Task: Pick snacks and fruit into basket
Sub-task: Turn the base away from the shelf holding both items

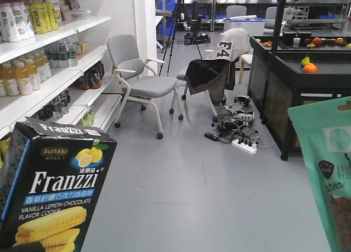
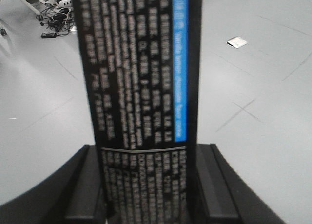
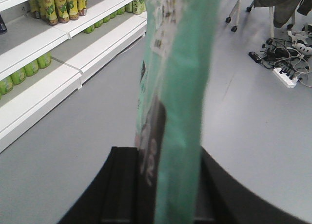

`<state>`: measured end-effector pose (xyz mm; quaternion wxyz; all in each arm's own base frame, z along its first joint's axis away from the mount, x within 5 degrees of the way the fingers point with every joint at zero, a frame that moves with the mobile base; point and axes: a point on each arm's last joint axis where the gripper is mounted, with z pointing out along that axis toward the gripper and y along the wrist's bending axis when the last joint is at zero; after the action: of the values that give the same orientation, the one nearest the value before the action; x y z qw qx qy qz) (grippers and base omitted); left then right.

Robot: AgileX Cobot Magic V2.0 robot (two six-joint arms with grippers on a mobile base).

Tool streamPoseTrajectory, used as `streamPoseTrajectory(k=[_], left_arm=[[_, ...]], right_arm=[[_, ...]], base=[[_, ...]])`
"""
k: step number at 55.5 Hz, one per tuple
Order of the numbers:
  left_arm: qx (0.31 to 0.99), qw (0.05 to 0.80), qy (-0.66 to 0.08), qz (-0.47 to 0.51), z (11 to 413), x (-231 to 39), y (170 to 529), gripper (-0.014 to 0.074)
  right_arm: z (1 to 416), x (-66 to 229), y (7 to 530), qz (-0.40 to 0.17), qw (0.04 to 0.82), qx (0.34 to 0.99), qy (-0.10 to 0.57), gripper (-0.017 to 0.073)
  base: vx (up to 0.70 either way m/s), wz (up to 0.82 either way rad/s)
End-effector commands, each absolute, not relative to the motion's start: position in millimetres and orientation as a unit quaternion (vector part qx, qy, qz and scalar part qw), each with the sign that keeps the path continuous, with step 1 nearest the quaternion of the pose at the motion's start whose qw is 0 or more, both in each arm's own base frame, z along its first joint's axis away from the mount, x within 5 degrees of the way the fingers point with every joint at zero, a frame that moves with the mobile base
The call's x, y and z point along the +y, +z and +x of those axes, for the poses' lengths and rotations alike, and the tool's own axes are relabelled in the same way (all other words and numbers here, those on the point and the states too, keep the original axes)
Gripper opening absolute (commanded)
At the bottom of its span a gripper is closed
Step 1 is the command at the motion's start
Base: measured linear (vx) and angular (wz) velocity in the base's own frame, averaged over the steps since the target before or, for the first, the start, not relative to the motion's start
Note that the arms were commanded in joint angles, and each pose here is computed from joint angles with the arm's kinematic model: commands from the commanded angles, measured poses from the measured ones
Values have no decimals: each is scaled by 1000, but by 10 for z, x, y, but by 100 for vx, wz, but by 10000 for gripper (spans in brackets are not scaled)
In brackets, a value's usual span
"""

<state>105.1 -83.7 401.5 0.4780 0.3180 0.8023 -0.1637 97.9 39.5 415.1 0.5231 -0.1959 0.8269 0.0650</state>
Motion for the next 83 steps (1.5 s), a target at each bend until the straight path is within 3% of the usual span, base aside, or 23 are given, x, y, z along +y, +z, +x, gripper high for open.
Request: streamPoseTrajectory(k=[1,50,83], left_arm=[[771,530,-182,304,1040,-836,4209,40],[771,529,-182,304,1040,-836,4208,40],[772,528,-182,305,1039,-835,4206,40]], right_arm=[[980,394,4326,-197,574,792,67,-7],[980,394,4326,-197,574,792,67,-7],[980,394,4326,-197,574,792,67,-7]], base=[[36,3],[33,-3],[18,-44]])
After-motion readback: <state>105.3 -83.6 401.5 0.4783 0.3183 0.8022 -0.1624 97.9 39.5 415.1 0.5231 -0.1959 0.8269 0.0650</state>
